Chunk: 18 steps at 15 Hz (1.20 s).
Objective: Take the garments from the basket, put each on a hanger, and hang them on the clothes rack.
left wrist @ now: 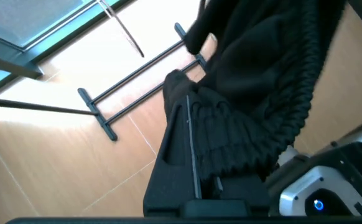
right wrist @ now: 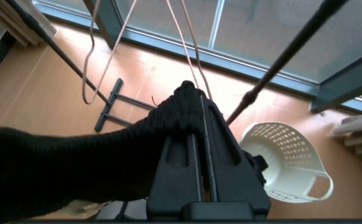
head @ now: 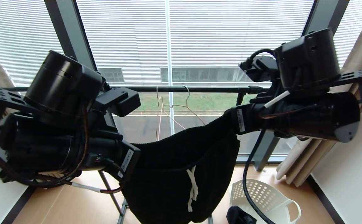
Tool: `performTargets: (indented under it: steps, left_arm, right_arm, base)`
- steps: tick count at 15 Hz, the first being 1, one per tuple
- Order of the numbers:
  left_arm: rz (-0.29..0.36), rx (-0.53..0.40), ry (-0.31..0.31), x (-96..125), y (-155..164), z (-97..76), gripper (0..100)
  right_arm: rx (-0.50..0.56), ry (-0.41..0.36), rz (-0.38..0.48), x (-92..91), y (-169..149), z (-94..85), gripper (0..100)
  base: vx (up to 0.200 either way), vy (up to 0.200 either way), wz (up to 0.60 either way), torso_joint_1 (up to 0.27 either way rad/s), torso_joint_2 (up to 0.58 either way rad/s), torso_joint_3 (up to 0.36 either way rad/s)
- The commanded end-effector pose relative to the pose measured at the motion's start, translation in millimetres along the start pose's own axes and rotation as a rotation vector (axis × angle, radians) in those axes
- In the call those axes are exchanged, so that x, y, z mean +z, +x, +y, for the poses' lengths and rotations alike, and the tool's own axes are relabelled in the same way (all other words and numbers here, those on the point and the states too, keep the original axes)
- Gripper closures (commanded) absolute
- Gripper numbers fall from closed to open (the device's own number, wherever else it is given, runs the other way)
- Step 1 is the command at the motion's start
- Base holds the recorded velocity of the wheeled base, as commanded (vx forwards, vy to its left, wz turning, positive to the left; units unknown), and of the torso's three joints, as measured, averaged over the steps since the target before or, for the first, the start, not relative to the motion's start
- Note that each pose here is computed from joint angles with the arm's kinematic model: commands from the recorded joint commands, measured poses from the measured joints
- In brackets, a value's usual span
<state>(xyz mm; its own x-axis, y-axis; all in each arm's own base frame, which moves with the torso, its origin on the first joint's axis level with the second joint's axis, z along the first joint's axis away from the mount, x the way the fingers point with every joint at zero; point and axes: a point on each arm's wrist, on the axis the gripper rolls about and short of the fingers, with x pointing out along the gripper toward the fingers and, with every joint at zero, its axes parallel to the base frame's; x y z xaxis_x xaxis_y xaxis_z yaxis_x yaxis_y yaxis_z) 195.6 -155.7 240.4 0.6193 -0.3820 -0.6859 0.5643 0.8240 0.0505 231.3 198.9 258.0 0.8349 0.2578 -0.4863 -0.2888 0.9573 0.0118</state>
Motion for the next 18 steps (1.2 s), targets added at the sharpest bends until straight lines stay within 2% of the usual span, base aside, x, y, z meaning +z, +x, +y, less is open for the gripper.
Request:
performTargets:
  steps: [1, 3, 6, 12, 13, 14, 15, 18]
  left_arm:
    - [0.035, 0.025, -0.028, 2.0, 24.5, 9.4, 100]
    - [0.025, 0.0, -0.042, 6.0, 39.4, 13.7, 100]
    - [-0.003, -0.004, -0.019, 14.3, 51.2, 18.4, 100]
    - [-0.079, -0.009, 0.0, 24.3, 39.7, 19.0, 100]
    - [-0.084, -0.02, 0.003, 24.3, 37.6, 17.6, 100]
    - [-0.097, -0.077, 0.014, 21.8, 29.5, 12.7, 100]
    - [-0.099, -0.112, 0.026, 18.3, 25.8, 11.6, 0]
    - [-0.092, -0.127, 0.034, 9.1, 18.0, 11.4, 0]
  right_arm:
    - [-0.014, 0.006, -0.034, -2.3, -26.4, -12.2, 100]
    - [-0.046, -0.008, -0.013, -15.5, -31.5, -18.1, 100]
    - [-0.053, -0.016, 0.026, -29.2, -27.5, -19.3, 100]
    - [-0.056, -0.018, 0.045, -35.5, -26.2, -20.3, 100]
    - [-0.057, -0.019, 0.048, -36.5, -26.3, -20.5, 100]
    - [-0.058, -0.018, 0.048, -37.1, -26.0, -20.6, 100]
    - [-0.056, -0.017, 0.045, -36.5, -26.2, -20.5, 100]
    - [-0.059, 0.008, 0.043, -35.8, -25.8, -20.6, 100]
  base:
    - [0.0, 0.0, 0.0, 0.0, 0.0, 0.0]
    - [0.0, 0.0, 0.0, 0.0, 0.0, 0.0]
    - [0.0, 0.0, 0.0, 0.0, 0.0, 0.0]
    - [0.0, 0.0, 0.0, 0.0, 0.0, 0.0]
    - [0.0, 0.0, 0.0, 0.0, 0.0, 0.0]
    - [0.0, 0.0, 0.0, 0.0, 0.0, 0.0]
    - [0.0, 0.0, 0.0, 0.0, 0.0, 0.0]
    - [0.0, 0.0, 0.0, 0.0, 0.0, 0.0]
